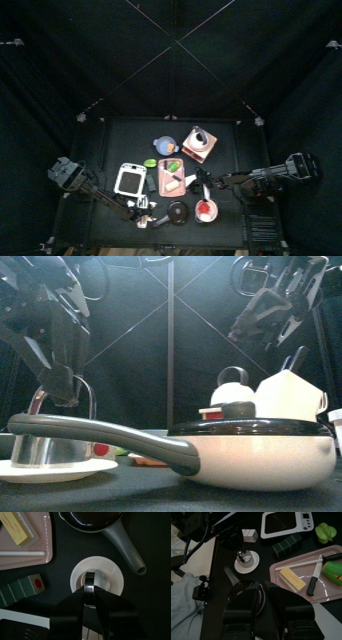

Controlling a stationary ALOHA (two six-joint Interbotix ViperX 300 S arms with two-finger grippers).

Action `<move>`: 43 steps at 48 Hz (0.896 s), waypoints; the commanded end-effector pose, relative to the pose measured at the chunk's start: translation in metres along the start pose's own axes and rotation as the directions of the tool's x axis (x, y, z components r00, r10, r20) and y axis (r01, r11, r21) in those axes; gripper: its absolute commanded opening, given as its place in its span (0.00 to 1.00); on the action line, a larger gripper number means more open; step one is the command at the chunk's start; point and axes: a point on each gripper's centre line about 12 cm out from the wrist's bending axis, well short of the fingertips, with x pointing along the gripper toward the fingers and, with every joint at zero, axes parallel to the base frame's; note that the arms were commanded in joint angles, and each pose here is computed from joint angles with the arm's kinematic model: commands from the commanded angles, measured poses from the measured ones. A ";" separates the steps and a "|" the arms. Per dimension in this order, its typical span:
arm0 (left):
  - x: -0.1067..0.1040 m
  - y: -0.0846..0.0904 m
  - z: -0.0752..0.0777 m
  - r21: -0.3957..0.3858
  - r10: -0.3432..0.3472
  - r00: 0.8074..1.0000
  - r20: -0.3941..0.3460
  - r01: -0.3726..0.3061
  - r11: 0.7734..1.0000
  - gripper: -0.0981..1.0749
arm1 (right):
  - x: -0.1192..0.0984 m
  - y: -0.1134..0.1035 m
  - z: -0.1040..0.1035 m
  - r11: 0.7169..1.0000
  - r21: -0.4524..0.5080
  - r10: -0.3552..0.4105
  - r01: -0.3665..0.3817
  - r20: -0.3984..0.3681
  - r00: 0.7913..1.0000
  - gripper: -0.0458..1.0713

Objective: Grab cookie cutter

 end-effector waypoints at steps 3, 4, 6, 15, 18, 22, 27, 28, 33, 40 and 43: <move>-0.020 0.003 0.014 -0.024 -0.018 0.998 0.060 0.019 1.000 0.60 | -0.002 0.002 0.006 1.000 -0.003 0.009 -0.009 0.020 1.000 0.58; -0.021 0.003 0.014 -0.026 -0.019 0.998 0.061 0.021 0.999 0.60 | -0.002 0.002 0.006 1.000 -0.003 0.009 -0.009 0.020 1.000 0.58; -0.023 0.004 0.015 -0.028 -0.021 0.998 0.066 0.023 0.999 0.60 | -0.002 0.002 0.006 1.000 -0.003 0.009 -0.009 0.020 1.000 0.58; -0.025 0.004 0.015 -0.027 -0.022 0.997 0.072 0.024 0.999 0.60 | -0.002 0.002 0.006 1.000 -0.003 0.007 -0.007 0.021 1.000 0.58; -0.025 0.005 0.016 -0.029 -0.022 0.997 0.072 0.024 0.999 0.60 | -0.002 0.002 0.006 1.000 -0.003 0.009 -0.009 0.020 1.000 0.58; -0.025 0.005 0.016 -0.029 -0.022 0.997 0.072 0.024 0.999 0.60 | -0.002 0.002 0.006 1.000 -0.003 0.009 -0.009 0.020 1.000 0.58; -0.025 0.005 0.015 -0.032 -0.021 0.997 0.071 0.024 0.999 0.60 | -0.002 0.002 0.005 1.000 -0.003 0.008 -0.008 0.019 1.000 0.58; -0.025 0.005 0.015 -0.032 -0.021 0.997 0.071 0.024 0.999 0.60 | -0.002 0.002 0.006 1.000 -0.003 0.009 -0.009 0.020 1.000 0.58; -0.026 0.005 0.015 -0.032 -0.022 0.997 0.072 0.024 0.999 0.60 | -0.002 0.002 0.005 1.000 -0.003 0.008 -0.008 0.019 1.000 0.58; -0.030 0.006 0.016 -0.038 -0.026 0.996 0.081 0.029 0.999 0.60 | -0.002 0.002 0.005 1.000 -0.003 0.008 -0.008 0.019 1.000 0.58; -0.033 0.007 0.017 -0.040 -0.028 0.996 0.088 0.032 0.999 0.60 | -0.002 0.002 0.005 1.000 -0.003 0.008 -0.008 0.019 1.000 0.58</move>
